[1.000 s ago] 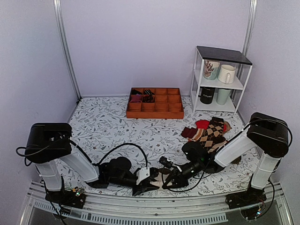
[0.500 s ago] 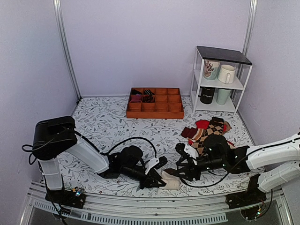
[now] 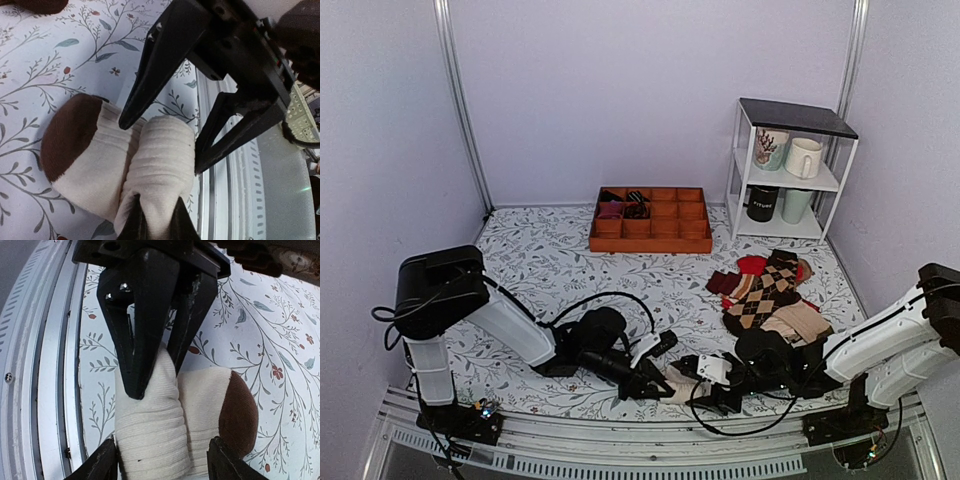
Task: Roll the socks
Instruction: Roll the sock at the center of the board.
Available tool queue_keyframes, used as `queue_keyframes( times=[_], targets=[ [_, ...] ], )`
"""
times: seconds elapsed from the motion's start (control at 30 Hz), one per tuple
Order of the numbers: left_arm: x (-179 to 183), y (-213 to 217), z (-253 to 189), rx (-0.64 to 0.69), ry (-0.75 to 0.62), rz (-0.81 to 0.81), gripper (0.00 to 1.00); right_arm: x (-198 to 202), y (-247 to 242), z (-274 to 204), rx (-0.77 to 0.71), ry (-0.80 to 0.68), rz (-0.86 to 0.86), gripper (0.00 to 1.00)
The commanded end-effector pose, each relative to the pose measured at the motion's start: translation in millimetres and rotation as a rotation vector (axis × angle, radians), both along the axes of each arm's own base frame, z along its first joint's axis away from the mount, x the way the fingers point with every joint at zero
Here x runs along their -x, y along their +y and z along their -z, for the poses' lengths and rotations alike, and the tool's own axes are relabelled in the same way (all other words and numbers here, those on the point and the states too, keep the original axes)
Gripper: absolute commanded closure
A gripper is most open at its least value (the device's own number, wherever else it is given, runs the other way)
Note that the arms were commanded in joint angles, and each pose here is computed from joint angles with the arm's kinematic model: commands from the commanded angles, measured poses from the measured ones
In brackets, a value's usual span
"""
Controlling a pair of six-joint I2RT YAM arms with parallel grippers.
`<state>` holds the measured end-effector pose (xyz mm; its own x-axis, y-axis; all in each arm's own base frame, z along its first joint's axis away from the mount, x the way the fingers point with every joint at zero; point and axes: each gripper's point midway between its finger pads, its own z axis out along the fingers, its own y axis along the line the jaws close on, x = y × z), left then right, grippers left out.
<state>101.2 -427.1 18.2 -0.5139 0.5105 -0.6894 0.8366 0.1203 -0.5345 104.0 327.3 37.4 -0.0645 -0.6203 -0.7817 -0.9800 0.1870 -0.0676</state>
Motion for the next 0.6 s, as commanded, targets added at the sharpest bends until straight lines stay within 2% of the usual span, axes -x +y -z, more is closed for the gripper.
queue_keyframes(
  times=[0.0, 0.1, 0.17, 0.33, 0.43, 0.5, 0.57],
  targets=[
    [48.2, 98.6, 109.0, -0.518, 0.252, -0.013, 1.00, -1.2, 18.2, -9.7, -0.039, -0.051, -0.031, 0.37],
    [47.7, 99.1, 110.3, -0.519, 0.257, -0.011, 1.00, 4.5, 22.5, -5.8, -0.026, -0.047, -0.047, 0.38],
    [47.3, 99.2, 111.1, -0.519, 0.262, -0.011, 1.00, 6.0, 23.3, -2.3, -0.016, -0.040, -0.048, 0.42],
    [46.5, 98.7, 111.9, -0.514, 0.272, -0.007, 1.00, 13.2, 24.5, 9.7, 0.013, 0.031, -0.056, 0.75],
    [42.1, 96.8, 109.3, -0.503, 0.259, -0.017, 0.99, 16.6, 19.5, 23.5, 0.064, 0.092, -0.035, 0.87],
    [34.5, 92.2, 102.4, -0.481, 0.219, -0.029, 0.88, 22.2, 15.0, 31.7, 0.085, 0.157, -0.021, 0.90],
    [24.0, 83.8, 88.7, -0.438, 0.151, -0.039, 0.57, 27.0, 9.8, 38.3, 0.095, 0.222, -0.003, 0.91]
  ],
)
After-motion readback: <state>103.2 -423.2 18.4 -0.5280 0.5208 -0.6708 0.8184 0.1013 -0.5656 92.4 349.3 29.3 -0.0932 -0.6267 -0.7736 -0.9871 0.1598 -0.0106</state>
